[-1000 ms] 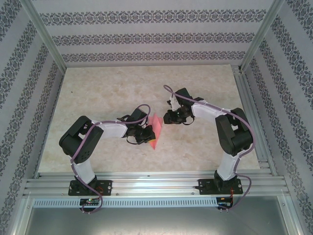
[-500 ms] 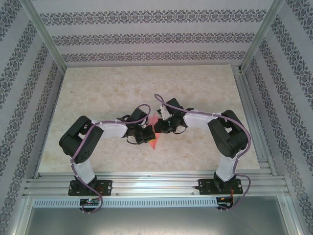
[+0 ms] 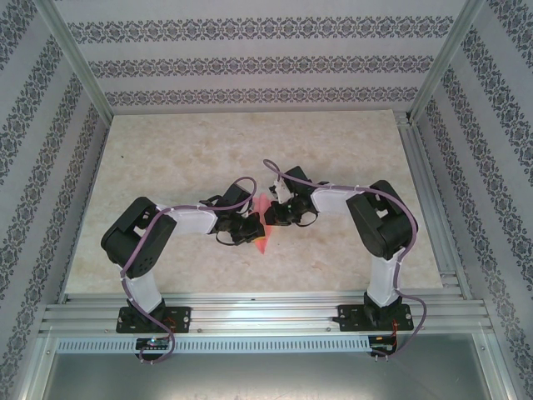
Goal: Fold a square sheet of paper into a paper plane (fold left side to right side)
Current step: Fourth fold the wing at the center of the table.
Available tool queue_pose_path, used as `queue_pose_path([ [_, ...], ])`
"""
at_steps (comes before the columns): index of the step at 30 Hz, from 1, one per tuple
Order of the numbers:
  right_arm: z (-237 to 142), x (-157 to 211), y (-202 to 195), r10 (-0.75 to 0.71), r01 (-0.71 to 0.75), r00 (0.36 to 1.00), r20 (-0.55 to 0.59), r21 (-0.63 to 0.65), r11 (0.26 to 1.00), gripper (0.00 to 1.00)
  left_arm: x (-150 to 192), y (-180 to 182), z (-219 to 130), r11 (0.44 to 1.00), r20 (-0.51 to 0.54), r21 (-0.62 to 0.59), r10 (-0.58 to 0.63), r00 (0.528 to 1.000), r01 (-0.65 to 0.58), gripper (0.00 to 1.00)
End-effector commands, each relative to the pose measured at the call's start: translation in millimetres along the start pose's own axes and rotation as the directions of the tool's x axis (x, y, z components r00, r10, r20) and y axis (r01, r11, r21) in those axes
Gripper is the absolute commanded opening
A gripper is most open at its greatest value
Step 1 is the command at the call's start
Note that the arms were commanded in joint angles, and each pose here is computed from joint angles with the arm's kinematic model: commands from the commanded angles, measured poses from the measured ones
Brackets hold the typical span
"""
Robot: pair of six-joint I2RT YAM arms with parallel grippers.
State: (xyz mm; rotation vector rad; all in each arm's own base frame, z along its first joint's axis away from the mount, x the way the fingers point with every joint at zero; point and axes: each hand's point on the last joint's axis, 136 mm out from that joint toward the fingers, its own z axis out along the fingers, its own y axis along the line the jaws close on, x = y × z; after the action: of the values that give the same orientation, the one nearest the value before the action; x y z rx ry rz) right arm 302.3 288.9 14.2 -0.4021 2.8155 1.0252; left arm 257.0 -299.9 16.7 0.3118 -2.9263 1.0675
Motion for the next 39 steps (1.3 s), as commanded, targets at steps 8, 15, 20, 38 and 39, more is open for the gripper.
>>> queue_pose_path([
  [8,-48.7,-42.2,2.9,-0.028,0.026,0.986,0.162,0.019,0.999,0.14,16.9,53.9,12.6,0.981,-0.039,-0.186,-0.069,0.997,0.06,0.0],
  [15,-50.4,-26.6,39.8,0.027,-0.015,0.983,0.181,-0.07,0.997,0.13,16.3,54.3,11.4,0.979,-0.04,-0.195,-0.064,0.997,0.055,0.0],
  [20,-27.1,-24.0,38.8,0.072,-0.058,0.984,0.164,-0.088,0.994,0.11,15.6,54.1,12.5,0.98,-0.036,-0.19,-0.064,0.997,0.056,0.0],
  [38,22.6,-27.7,6.7,0.078,-0.076,0.991,0.107,-0.019,0.997,0.1,17.3,61.4,17.5,0.976,-0.052,-0.212,-0.071,0.996,0.058,0.0],
  [39,22.8,-30.7,5.4,0.074,-0.072,0.991,0.113,-0.015,0.997,0.1,18.1,62.2,17.7,0.975,-0.054,-0.214,-0.071,0.996,0.058,0.0],
])
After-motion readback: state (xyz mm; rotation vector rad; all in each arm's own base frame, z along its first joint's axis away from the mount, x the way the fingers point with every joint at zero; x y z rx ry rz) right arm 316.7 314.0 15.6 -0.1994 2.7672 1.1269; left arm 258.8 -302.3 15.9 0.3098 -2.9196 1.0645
